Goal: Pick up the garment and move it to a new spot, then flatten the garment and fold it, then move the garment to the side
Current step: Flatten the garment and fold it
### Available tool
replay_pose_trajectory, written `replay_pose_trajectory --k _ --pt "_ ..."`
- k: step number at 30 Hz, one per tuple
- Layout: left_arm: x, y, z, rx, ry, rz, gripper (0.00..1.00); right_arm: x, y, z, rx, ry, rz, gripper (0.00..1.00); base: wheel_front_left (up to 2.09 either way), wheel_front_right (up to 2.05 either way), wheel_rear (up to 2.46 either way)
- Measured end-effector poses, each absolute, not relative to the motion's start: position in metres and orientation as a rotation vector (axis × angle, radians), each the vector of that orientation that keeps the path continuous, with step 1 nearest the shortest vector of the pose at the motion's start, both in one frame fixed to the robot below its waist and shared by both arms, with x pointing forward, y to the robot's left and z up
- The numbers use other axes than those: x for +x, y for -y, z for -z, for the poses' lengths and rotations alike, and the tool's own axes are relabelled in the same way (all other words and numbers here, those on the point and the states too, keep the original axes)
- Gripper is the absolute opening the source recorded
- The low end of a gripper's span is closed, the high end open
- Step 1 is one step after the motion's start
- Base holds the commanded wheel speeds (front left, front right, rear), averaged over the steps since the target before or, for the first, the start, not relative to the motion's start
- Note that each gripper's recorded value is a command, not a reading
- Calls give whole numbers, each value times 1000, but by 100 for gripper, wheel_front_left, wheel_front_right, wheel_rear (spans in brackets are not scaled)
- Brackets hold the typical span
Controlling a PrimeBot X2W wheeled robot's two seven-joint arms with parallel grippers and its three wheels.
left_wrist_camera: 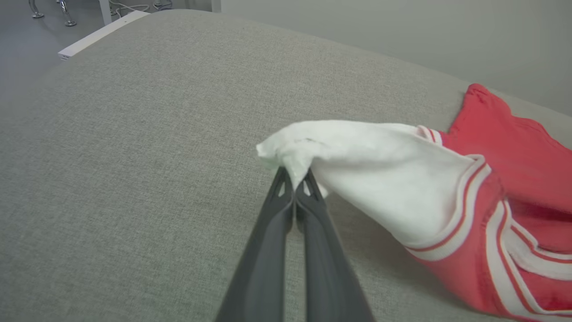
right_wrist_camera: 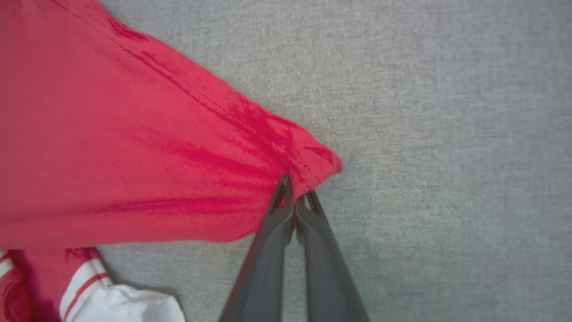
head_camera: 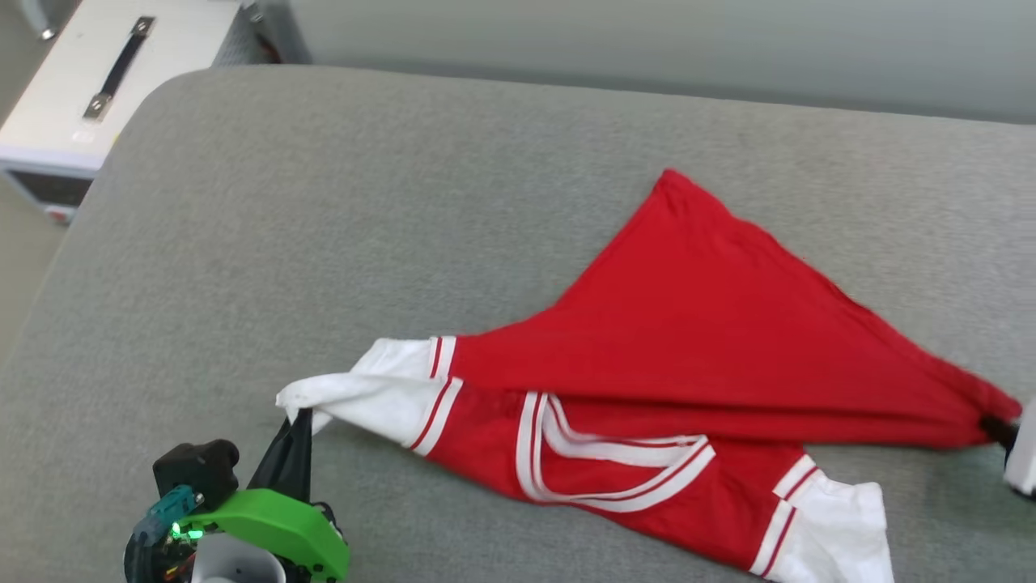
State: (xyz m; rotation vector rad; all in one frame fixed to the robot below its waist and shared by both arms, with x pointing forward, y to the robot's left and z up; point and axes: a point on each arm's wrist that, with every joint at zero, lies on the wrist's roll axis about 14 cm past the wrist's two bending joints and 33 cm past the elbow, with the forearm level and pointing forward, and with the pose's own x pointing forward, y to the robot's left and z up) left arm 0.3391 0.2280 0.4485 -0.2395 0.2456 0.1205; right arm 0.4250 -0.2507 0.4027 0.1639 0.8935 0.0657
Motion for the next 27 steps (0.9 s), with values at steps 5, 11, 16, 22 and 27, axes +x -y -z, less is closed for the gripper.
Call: replay_pose_trajectory --k 5,11,16,22,27 --pt "341 -219 -448 -242 -252 -89 0 367 268 -397 219 -890 4 0 0 0 0" --pt "345 -207 -451 -247 -254 -48 0 299 278 -388 322 -893 109 0 0 0 0" --pt "348 -201 -453 -248 -251 -25 0 249 270 -373 407 -941 180 0 0 0 0" --pt "348 -199 -451 -246 -259 -18 0 236 259 -366 443 -947 196 82 0 0 0" --pt "348 -198 -449 -245 -269 -15 0 256 258 -377 392 -843 184 100 0 0 0"
